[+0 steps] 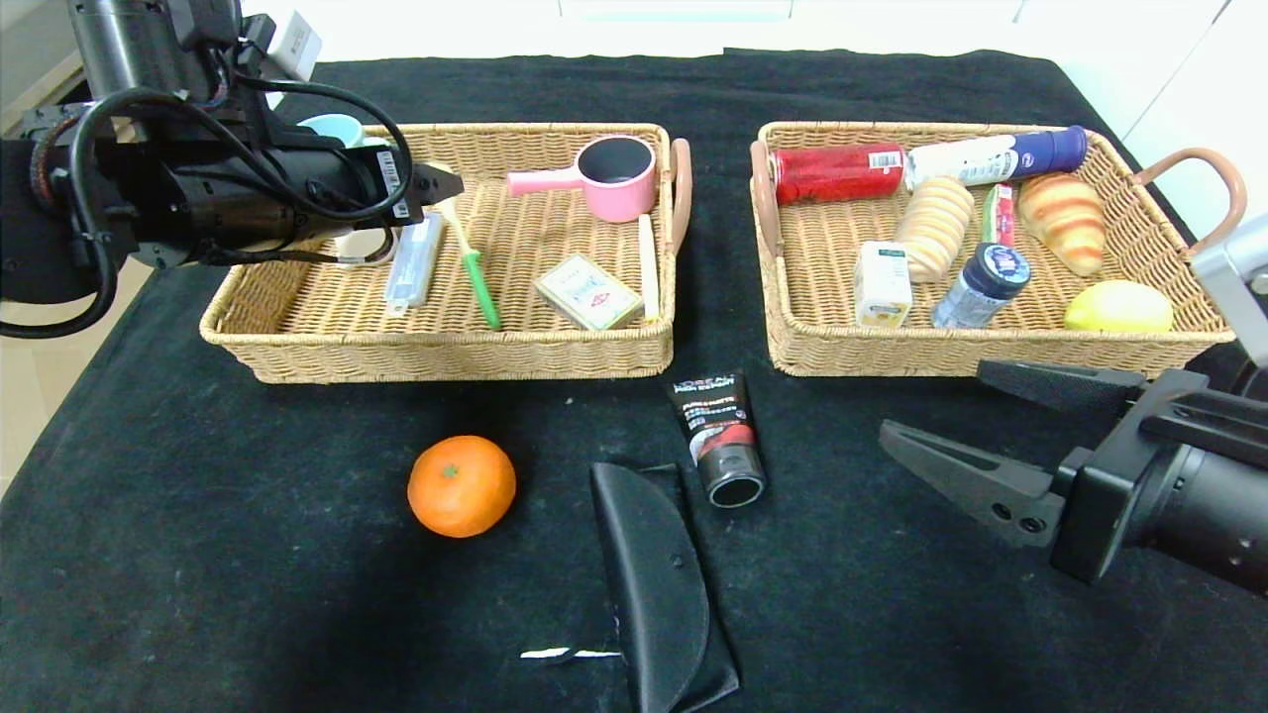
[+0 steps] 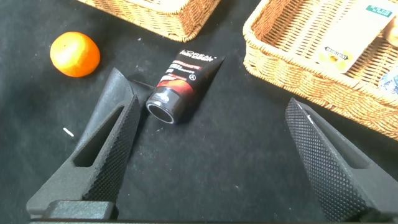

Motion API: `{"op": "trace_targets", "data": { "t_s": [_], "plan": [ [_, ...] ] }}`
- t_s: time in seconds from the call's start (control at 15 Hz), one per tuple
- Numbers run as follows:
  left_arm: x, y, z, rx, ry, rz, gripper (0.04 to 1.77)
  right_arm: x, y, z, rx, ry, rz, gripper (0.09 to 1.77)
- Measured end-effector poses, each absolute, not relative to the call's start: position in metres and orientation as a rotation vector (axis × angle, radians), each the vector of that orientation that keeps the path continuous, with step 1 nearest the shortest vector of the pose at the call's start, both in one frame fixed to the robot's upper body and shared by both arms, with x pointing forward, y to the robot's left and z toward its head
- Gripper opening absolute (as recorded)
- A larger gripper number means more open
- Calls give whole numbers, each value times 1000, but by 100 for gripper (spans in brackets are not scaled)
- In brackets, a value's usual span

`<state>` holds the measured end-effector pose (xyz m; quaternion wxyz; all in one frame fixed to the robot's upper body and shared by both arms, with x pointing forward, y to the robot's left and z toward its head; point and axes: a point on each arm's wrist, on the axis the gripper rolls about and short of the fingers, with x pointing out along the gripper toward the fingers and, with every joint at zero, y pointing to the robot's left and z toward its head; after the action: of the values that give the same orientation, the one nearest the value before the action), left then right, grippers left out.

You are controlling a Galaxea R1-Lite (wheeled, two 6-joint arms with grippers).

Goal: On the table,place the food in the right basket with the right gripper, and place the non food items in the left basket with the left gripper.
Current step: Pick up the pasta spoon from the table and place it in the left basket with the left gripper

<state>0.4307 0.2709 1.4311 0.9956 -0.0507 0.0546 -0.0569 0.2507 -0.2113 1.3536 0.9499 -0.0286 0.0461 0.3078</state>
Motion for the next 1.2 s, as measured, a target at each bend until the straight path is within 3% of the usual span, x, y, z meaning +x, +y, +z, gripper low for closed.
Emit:
{"op": "trace_targets", "data": {
  "t_s": [0.53,0.87,1.2],
  "plan": [
    [423,269,1433,-102,118,-125,162,251,-211,1354,-60,93,627,171],
    [377,244,1435,-80,257,-203,166,250,-211,1354,-59,91,627,171],
    [328,209,1431,-21,416,-197,169,250,-211,1354,-60,91,628,171]
  ]
}}
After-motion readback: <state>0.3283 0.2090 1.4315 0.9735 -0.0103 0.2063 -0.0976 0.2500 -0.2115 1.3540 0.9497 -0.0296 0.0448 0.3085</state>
